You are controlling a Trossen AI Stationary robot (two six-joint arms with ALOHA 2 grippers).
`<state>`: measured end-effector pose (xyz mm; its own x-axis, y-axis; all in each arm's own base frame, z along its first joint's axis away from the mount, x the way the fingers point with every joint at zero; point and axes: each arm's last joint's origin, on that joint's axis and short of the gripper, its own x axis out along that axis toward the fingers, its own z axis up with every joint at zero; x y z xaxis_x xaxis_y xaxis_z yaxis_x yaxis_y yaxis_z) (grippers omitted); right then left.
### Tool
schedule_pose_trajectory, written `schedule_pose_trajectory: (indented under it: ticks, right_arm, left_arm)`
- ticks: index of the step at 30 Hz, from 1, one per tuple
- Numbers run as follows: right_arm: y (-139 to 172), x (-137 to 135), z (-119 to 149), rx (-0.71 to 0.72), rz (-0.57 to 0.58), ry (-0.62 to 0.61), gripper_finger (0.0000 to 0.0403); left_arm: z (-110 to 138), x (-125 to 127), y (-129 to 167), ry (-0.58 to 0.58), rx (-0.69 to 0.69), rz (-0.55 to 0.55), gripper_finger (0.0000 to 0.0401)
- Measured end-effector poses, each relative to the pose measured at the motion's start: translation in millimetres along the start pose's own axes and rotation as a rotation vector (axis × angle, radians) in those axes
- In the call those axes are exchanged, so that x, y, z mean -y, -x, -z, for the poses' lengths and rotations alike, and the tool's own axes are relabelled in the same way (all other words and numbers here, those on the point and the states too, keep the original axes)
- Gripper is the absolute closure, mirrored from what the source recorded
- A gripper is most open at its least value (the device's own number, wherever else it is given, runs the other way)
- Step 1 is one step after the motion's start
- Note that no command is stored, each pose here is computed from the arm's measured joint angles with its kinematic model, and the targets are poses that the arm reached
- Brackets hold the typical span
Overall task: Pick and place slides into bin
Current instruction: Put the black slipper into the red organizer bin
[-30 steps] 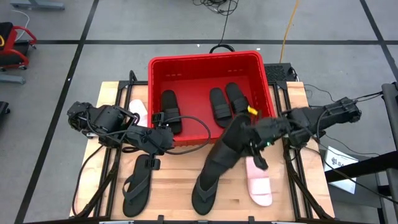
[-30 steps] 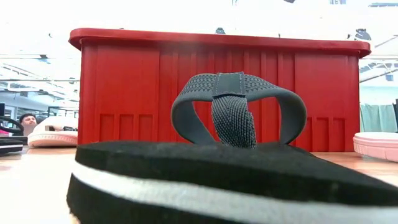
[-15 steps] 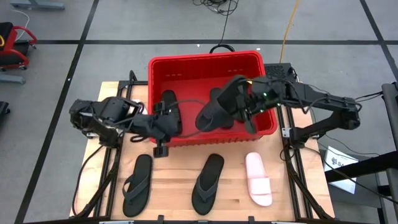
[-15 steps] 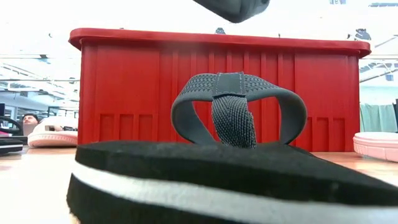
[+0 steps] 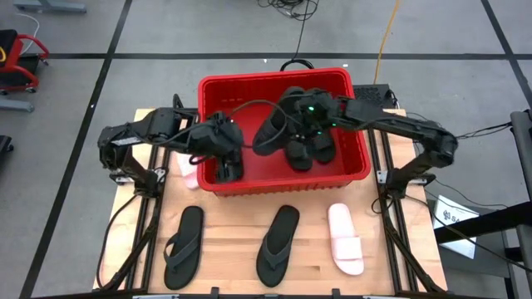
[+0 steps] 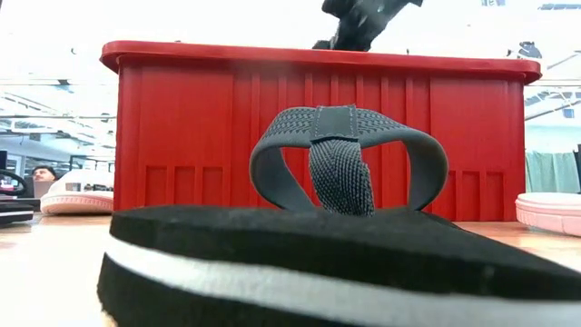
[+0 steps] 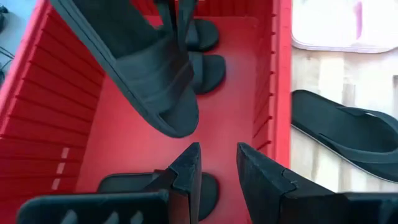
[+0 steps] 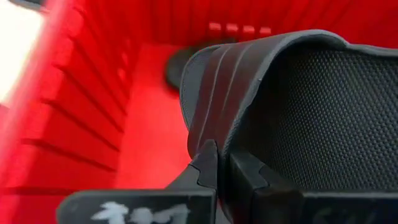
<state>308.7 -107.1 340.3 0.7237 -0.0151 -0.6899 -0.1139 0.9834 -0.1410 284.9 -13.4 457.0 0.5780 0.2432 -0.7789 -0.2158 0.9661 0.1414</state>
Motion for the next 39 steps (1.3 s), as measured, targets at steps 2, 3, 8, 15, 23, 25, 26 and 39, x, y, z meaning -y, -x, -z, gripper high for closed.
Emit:
schedule_pose_trajectory:
  ticks: [2,3,8,15,23,25,26,39]
  right_arm:
    - [-16.0,8.2,4.3,-0.023,0.001,0.020,0.0402]
    - [-24.6,11.5,6.6,-0.036,-0.002,0.028,0.0402]
    - [-63.8,22.4,22.7,-0.128,-0.042,0.081,0.0402]
    - [-99.5,24.7,38.6,-0.207,-0.101,0.152,0.0402]
    - [-112.3,26.3,43.2,-0.215,-0.111,0.185,0.0400]
    - [-112.5,26.7,42.3,-0.205,-0.107,0.208,0.0399]
    - [-112.9,26.6,41.6,-0.198,-0.106,0.222,0.0399]
    - [-115.5,21.6,37.7,-0.180,-0.110,0.277,0.0389]
  left_arm:
    - [-0.5,-4.5,-1.2,0.000,-0.003,-0.010,0.0304]
    - [-0.8,-7.0,-1.9,0.003,-0.004,-0.015,0.0304]
    - [-1.8,-17.9,-4.8,0.032,-0.012,-0.026,0.0304]
    - [-2.2,-26.1,-6.6,0.056,-0.018,-0.031,0.0304]
    - [-2.2,-26.5,-6.7,0.058,-0.019,-0.030,0.0304]
    - [-2.1,-26.5,-6.6,0.058,-0.018,-0.029,0.0304]
    - [-2.2,-26.5,-6.7,0.057,-0.019,-0.029,0.0304]
    - [-2.1,-26.5,-6.6,0.028,-0.019,-0.029,0.0304]
